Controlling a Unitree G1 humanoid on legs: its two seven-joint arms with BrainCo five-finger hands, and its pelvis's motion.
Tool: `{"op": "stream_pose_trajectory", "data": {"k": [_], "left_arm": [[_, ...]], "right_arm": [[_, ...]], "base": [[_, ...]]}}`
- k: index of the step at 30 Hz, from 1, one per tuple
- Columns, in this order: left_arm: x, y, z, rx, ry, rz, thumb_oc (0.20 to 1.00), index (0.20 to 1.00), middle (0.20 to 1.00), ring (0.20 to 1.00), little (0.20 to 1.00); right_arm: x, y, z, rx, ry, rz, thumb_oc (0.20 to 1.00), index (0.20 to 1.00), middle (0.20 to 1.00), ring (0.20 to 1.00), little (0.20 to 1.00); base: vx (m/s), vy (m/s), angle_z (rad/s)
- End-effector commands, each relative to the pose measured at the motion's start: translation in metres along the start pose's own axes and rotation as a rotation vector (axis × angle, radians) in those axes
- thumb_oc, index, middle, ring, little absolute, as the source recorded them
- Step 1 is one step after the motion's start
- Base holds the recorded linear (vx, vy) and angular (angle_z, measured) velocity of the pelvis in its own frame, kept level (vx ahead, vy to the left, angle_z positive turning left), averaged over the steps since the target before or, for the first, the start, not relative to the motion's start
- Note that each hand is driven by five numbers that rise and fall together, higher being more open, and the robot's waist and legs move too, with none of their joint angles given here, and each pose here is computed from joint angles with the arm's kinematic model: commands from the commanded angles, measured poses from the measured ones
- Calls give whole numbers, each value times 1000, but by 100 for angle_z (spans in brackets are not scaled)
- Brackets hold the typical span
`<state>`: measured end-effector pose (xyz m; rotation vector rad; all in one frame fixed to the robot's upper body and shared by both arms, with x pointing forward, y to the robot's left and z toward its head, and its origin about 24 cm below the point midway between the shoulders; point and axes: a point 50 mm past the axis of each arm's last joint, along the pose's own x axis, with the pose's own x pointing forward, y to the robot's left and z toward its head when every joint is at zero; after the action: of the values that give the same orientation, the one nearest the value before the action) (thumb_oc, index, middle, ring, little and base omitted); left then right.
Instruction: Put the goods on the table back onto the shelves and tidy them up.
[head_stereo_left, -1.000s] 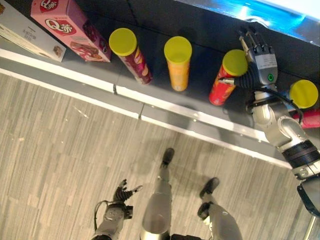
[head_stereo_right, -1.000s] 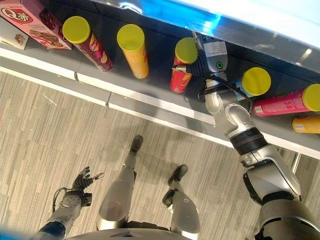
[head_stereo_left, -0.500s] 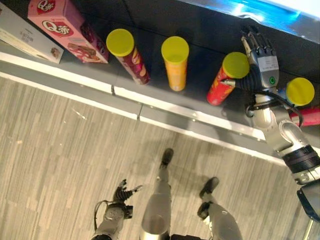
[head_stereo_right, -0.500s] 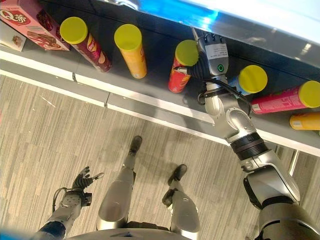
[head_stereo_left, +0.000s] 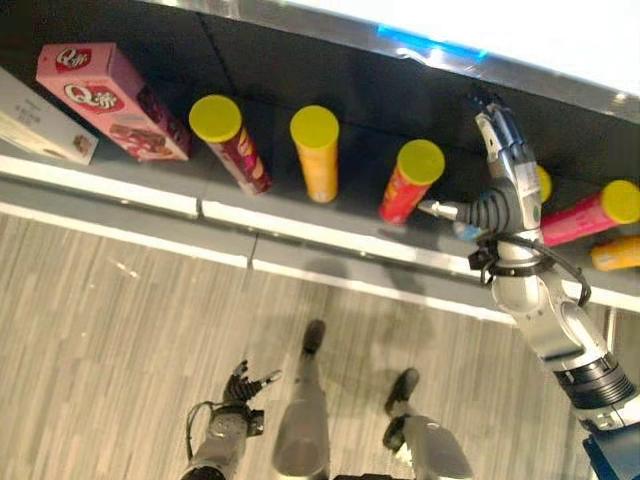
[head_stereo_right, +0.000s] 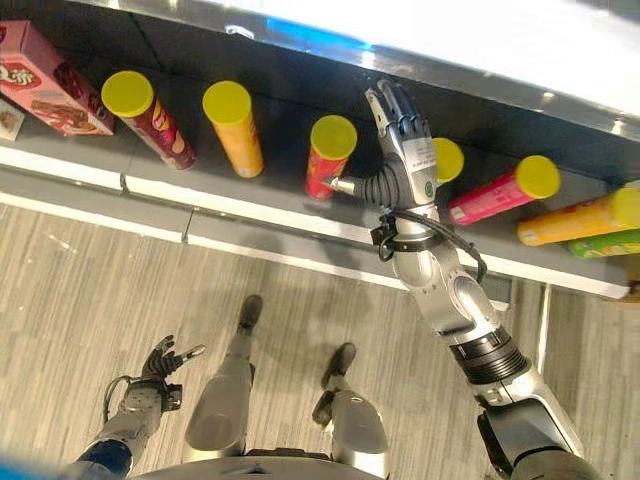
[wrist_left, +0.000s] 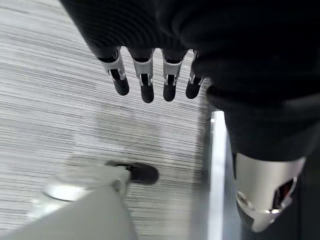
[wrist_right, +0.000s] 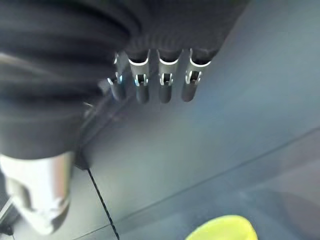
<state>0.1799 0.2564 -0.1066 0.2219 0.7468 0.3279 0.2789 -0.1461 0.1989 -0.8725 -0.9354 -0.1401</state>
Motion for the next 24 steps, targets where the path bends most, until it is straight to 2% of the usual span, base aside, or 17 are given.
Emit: {"op": "stream_pose_trajectory", "data": {"k": [1, 2, 4, 11, 18, 20, 23, 24], "left_arm": [[-10, 16, -40, 82, 135, 35, 1000, 1000, 1000, 1000, 1000], [-11, 16, -41, 83, 136, 34, 1000, 1000, 1000, 1000, 1000], [-19, 21, -66, 105, 237, 49, 1000, 1000, 1000, 1000, 1000], [-25, 20, -80, 114, 292, 31, 1000, 1000, 1000, 1000, 1000], [-24, 7, -75, 132, 260, -30, 1000, 1000, 1000, 1000, 1000], [-23, 4, -71, 129, 246, -44, 1000, 1000, 1000, 1000, 1000], [-24, 3, -73, 130, 247, -57, 1000, 1000, 1000, 1000, 1000], [-26, 4, -76, 124, 257, -60, 1000, 1000, 1000, 1000, 1000]], "right_arm": [[-10, 0, 6, 139, -7, 78, 1000, 1000, 1000, 1000, 1000], [-11, -1, 6, 140, -5, 80, 1000, 1000, 1000, 1000, 1000], [-38, -5, -8, 296, 137, 158, 1000, 1000, 1000, 1000, 1000], [-63, -20, -18, 303, 219, 256, 1000, 1000, 1000, 1000, 1000], [-79, -15, -26, 340, 295, 331, 1000, 1000, 1000, 1000, 1000], [-106, -11, -44, 417, 471, 347, 1000, 1000, 1000, 1000, 1000], [-119, -14, -52, 433, 552, 342, 1000, 1000, 1000, 1000, 1000], [-138, -20, -65, 423, 658, 315, 1000, 1000, 1000, 1000, 1000]], "base": [[65, 50, -26], [90, 88, -36], [109, 135, -32], [64, 49, -31], [42, 16, -26], [32, 3, -13], [28, 3, -10], [0, 0, 0]]}}
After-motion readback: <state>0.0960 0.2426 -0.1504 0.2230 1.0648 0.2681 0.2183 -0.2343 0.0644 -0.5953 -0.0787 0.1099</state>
